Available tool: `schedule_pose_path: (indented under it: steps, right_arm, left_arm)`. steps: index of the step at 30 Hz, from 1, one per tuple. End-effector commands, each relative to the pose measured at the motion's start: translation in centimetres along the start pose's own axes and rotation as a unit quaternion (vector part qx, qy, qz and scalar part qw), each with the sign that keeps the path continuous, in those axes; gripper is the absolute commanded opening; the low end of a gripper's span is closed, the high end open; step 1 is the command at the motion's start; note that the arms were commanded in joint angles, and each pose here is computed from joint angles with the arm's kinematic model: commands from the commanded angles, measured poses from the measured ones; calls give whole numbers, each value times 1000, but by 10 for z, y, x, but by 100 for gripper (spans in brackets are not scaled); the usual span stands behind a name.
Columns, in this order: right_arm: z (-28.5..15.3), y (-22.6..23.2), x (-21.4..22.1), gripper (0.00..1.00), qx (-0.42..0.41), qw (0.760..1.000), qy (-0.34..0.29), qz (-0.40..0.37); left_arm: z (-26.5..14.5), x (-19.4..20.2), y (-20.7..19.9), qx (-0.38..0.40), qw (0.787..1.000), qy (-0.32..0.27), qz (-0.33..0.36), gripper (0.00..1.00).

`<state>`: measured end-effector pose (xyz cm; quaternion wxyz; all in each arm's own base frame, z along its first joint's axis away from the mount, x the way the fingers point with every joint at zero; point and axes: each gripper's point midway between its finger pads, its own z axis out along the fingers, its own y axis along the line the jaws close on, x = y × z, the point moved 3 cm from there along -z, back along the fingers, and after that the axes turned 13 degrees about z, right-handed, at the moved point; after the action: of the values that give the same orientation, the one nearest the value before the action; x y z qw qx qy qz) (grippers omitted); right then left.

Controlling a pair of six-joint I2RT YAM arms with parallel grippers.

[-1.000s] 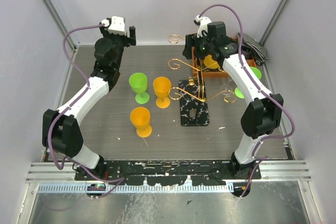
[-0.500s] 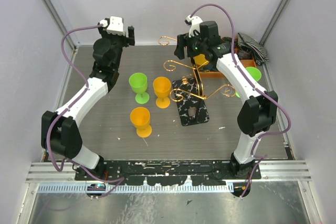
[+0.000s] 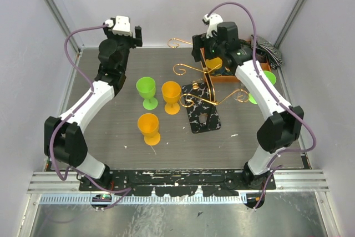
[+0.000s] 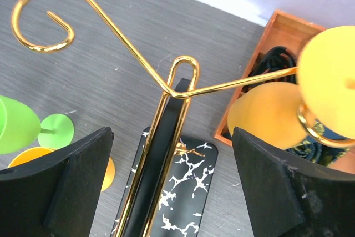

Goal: Place the wine glass upside down on the wine glass rack

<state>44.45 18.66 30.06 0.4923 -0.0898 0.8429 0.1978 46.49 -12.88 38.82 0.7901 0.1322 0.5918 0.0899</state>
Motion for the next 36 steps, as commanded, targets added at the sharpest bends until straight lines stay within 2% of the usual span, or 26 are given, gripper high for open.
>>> schedule_pose_path:
  steps: [1,5,7,12,17,19,24,28,36]
  right_arm:
    - [-51,5,-46,94,16,997,-78,-4]
    - [-84,-5,-61,97,52,992,-111,3]
    - [-97,-30,-59,99,87,990,-111,15]
    - [-123,-109,-34,97,169,979,-85,79]
    - [-154,-159,-5,94,242,962,-67,105]
    - [-161,-172,10,90,258,958,-52,112]
    - [-160,-191,45,76,267,953,-7,142]
    - [-154,-194,51,65,255,955,1,149]
    - [-151,-196,36,65,247,959,-29,138]
  left_arm:
    - [10,-13,5,-12,1000,-15,-14,87]
    - [16,-11,0,-3,1000,-15,-20,87]
    - [21,-9,-4,0,1000,-14,-22,87]
    - [29,-12,-12,20,999,-19,-29,87]
    - [33,-17,-15,33,999,-23,-28,87]
    - [35,-18,-17,40,999,-23,-27,87]
    - [38,-18,-20,50,998,-21,-24,87]
    - [40,-15,-23,53,998,-18,-21,87]
    - [42,-11,-24,53,998,-16,-20,87]
